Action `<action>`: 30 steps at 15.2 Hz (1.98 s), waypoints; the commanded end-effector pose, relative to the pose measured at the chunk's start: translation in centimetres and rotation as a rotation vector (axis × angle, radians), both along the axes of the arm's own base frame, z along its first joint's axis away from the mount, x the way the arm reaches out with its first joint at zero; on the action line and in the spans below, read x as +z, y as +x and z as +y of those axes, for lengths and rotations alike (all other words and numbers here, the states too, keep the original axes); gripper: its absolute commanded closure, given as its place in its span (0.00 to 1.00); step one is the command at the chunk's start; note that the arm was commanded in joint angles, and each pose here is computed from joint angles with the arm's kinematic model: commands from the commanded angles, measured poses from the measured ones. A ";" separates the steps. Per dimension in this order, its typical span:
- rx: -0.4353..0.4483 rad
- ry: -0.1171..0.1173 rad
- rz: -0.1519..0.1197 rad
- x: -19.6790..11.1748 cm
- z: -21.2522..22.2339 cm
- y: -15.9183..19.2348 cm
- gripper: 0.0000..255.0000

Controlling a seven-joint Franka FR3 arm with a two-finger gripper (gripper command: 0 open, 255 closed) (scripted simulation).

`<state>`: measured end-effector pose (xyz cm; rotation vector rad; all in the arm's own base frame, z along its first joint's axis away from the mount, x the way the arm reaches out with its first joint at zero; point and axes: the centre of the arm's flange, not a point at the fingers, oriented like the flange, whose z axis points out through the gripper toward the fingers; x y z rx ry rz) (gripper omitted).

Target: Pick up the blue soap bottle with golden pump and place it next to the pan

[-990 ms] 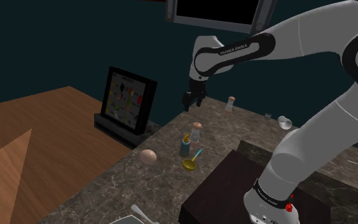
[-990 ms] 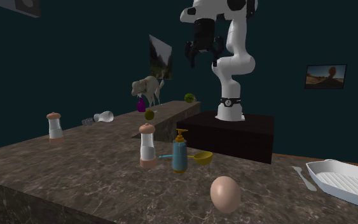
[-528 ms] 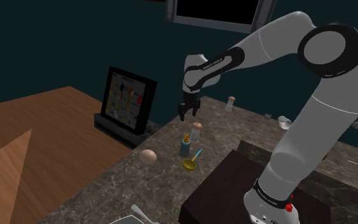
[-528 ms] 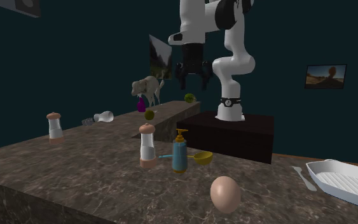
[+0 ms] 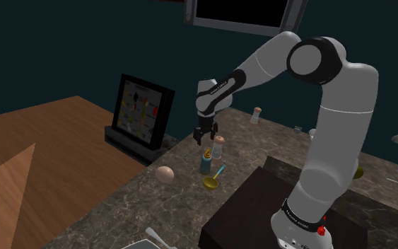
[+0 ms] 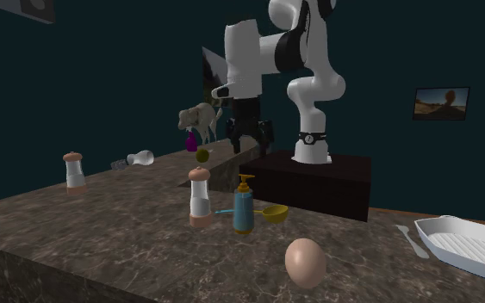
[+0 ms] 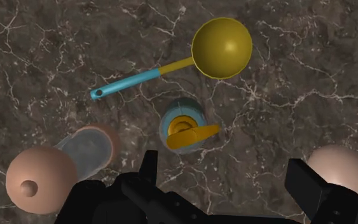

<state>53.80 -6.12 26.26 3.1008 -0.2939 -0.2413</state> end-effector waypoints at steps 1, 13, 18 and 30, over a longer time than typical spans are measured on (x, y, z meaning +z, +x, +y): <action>-0.018 -0.002 0.023 -2.7 -0.8 0.8 0.00; -0.066 -0.007 0.084 -12.8 -3.0 2.0 0.00; -0.066 -0.007 0.084 -13.6 -3.0 1.8 0.00; -0.066 -0.007 0.084 -13.6 -2.9 1.8 1.00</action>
